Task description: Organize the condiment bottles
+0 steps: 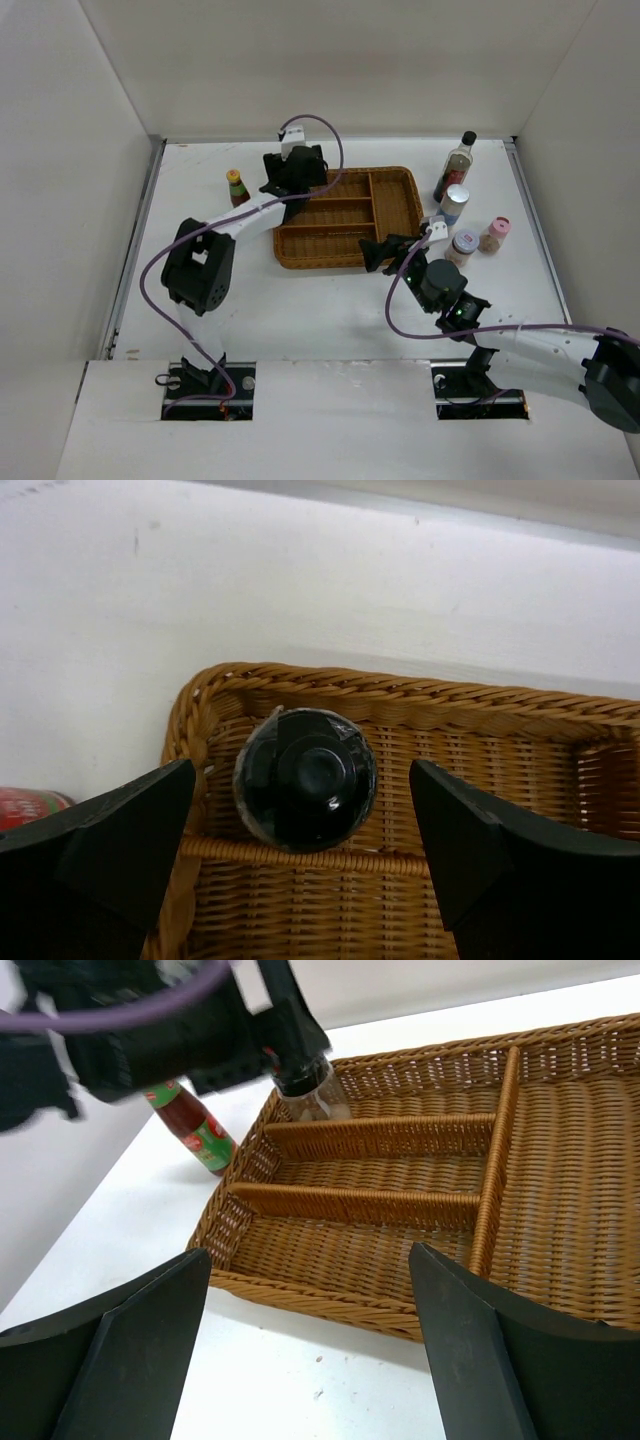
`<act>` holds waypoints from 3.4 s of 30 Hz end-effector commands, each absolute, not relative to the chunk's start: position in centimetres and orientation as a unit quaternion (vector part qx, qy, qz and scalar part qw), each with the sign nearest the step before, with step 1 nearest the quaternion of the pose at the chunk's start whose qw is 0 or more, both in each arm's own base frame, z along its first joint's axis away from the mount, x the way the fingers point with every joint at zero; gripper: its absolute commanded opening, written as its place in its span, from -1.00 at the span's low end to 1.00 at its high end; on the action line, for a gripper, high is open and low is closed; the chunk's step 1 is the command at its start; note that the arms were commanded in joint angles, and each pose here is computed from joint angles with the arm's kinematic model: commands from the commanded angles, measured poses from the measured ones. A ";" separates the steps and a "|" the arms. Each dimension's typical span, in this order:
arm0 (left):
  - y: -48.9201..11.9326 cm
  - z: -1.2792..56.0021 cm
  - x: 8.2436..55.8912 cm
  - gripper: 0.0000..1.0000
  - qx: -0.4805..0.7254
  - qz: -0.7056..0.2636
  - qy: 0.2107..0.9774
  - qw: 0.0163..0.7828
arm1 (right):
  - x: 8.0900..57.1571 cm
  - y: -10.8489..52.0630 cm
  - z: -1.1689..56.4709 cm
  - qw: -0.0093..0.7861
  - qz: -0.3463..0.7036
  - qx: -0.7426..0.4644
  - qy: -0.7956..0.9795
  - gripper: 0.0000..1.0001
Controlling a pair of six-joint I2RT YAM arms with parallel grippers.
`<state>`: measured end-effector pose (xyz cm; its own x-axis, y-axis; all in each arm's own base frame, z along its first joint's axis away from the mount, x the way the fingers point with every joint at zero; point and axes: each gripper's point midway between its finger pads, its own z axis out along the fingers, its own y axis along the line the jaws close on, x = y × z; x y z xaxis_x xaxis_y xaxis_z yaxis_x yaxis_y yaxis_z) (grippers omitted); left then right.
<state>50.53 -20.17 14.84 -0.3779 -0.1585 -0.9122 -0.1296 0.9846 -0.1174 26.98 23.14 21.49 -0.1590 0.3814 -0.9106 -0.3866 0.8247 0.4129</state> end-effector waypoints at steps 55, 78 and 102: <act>-3.2 21.9 47.6 -0.28 -0.245 0.053 0.785 0.566 | 27.5 24.4 22.9 0.657 0.308 -0.005 0.688 0.81; -11.9 46.5 44.8 -0.68 -0.172 -0.041 0.662 0.728 | 27.5 23.7 23.1 0.660 0.311 0.006 0.684 0.82; -33.2 42.1 51.5 -0.68 -0.047 -0.157 0.683 0.712 | 27.2 13.6 25.2 0.716 0.258 0.177 0.624 0.06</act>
<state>52.17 -33.09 30.60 -0.2137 -0.0817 -0.9735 0.0925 0.9903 -0.1034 27.11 14.99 25.29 0.0543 0.5706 -0.8195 -0.1978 0.8106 0.5512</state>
